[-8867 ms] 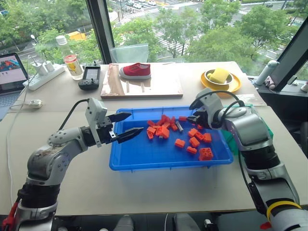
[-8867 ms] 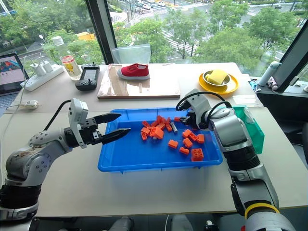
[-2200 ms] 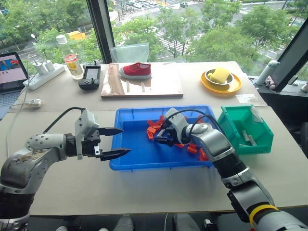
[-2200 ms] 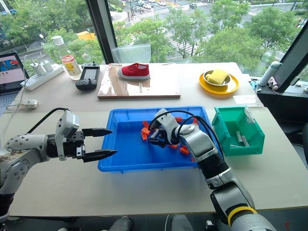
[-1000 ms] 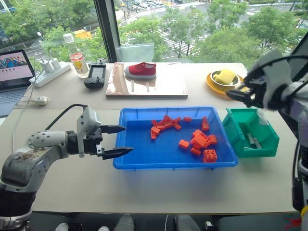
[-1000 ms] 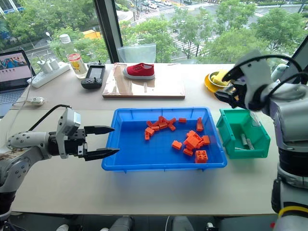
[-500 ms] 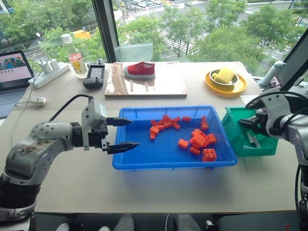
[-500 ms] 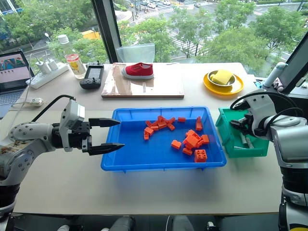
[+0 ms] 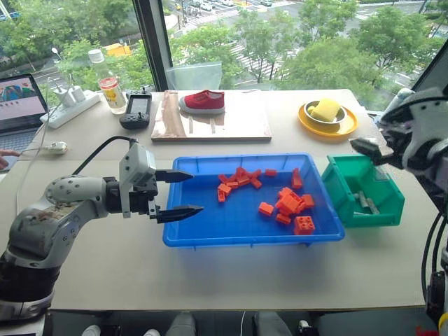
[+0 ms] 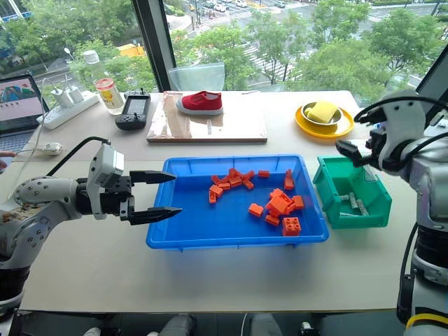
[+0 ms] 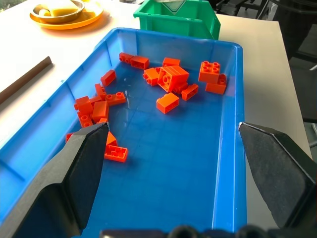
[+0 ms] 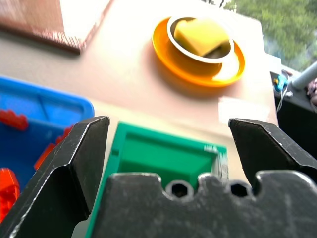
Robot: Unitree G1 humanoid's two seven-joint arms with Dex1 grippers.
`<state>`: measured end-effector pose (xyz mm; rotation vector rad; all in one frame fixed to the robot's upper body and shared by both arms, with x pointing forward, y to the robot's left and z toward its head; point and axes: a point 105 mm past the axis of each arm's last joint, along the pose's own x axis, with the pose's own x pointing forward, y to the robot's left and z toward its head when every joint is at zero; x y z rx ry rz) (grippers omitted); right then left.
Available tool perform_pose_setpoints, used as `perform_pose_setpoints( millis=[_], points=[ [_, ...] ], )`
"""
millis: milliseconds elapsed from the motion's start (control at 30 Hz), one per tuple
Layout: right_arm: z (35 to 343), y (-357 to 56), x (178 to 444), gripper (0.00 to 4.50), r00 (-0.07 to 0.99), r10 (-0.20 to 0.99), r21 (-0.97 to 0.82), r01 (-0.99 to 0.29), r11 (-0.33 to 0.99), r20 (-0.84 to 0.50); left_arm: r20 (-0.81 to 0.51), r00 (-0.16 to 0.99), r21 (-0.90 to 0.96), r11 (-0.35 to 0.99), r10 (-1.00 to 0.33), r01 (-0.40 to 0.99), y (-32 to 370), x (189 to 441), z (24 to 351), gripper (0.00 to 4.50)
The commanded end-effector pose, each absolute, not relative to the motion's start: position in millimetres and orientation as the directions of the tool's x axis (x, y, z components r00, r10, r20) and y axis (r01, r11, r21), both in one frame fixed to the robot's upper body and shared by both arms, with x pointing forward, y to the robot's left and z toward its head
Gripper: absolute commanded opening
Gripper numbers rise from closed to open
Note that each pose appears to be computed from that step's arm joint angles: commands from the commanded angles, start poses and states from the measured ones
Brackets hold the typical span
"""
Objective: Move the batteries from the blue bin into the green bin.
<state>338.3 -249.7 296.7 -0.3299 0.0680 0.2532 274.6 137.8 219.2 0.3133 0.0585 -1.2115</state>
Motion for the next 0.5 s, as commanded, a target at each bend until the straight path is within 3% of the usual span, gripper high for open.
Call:
perform_pose_setpoints(
  millis=[33,133,500],
  points=[
    [283,-175,293,4.48,0.759,0.639,-0.403,-0.628,0.666,-0.124,-0.171,0.408,0.201,0.373,-0.897,0.906,146,281,222,4.5],
    [257,-160,277,4.48,0.667,0.723,-0.347,-0.731,0.588,-0.18,-0.149,0.435,0.191,0.405,-0.888,0.894,150,284,221,4.5],
    [225,-169,284,4.48,0.715,0.684,-0.272,-0.694,0.667,-0.146,-0.115,0.466,0.145,0.449,-0.877,0.882,155,287,220,4.5]
  ],
)
